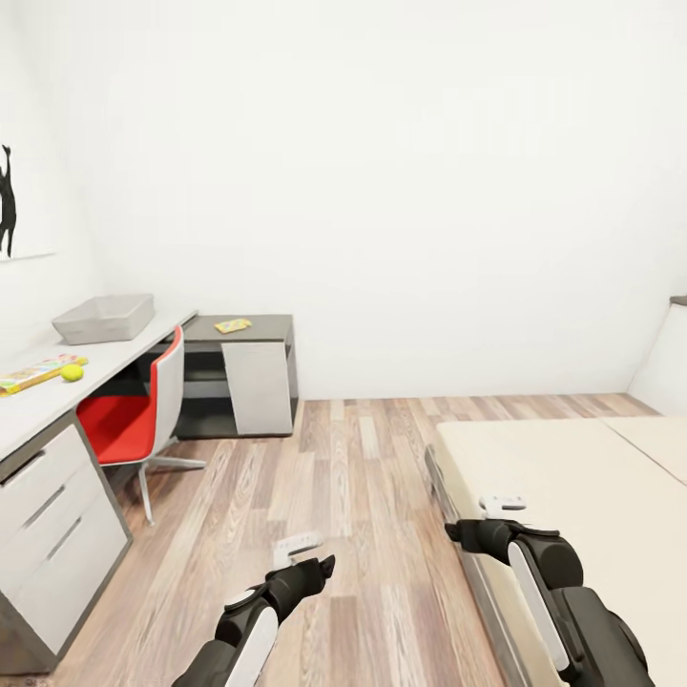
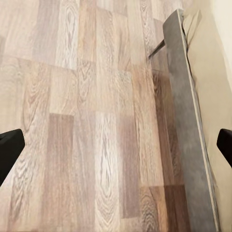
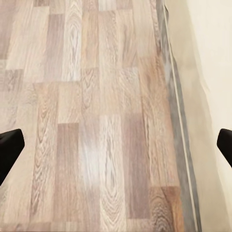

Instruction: Put all the toys in the child's room - the three board games (two on the bed and one on the table), the two jigsaw puzzles on the table, and the tennis ball on the table - inside the toy box on the table in the child's room.

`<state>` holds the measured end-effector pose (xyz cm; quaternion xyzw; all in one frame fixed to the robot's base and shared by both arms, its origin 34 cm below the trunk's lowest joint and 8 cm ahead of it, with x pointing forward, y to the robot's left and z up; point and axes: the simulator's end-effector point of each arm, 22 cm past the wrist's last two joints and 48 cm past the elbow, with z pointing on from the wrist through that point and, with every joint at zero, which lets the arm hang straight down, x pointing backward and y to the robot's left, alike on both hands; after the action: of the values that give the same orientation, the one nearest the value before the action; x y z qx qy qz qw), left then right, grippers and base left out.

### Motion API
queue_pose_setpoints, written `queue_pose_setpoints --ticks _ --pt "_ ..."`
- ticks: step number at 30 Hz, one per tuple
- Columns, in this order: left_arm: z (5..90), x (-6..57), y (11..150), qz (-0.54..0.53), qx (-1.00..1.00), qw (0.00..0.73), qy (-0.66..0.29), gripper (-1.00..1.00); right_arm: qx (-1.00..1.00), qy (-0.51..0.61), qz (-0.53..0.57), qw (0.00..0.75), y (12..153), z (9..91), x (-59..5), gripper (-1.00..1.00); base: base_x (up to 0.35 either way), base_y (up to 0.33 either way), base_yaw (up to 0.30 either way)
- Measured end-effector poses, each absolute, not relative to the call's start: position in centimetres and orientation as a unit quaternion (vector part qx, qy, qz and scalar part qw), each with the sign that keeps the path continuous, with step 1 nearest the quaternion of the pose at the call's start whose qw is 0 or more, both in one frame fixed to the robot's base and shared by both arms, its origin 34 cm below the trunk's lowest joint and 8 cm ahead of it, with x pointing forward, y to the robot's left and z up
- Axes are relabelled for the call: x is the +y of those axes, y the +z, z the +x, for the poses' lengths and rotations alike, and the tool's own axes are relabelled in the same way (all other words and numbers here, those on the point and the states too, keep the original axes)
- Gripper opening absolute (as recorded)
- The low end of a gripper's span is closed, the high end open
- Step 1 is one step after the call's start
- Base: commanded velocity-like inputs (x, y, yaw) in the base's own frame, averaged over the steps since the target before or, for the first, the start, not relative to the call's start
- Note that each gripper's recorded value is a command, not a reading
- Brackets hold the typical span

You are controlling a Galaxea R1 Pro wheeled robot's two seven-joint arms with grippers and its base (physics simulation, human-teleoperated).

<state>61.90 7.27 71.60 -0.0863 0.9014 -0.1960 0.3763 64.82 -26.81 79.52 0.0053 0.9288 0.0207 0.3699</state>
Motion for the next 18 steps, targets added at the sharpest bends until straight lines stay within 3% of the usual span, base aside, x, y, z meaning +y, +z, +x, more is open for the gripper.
queue_pose_setpoints --ticks 10,18 --pt "61.91 7.37 71.57 -0.087 0.902 0.376 -0.194 1.00 0.929 0.020 0.006 0.369 79.43 64.80 -26.88 1.00 -0.006 -0.001 0.073" --pt "61.91 7.44 71.49 -0.088 0.902 0.376 -0.192 1.00 0.930 0.020 0.006 0.368 79.33 64.79 -26.90 1.00 -0.157 -0.073 0.009"
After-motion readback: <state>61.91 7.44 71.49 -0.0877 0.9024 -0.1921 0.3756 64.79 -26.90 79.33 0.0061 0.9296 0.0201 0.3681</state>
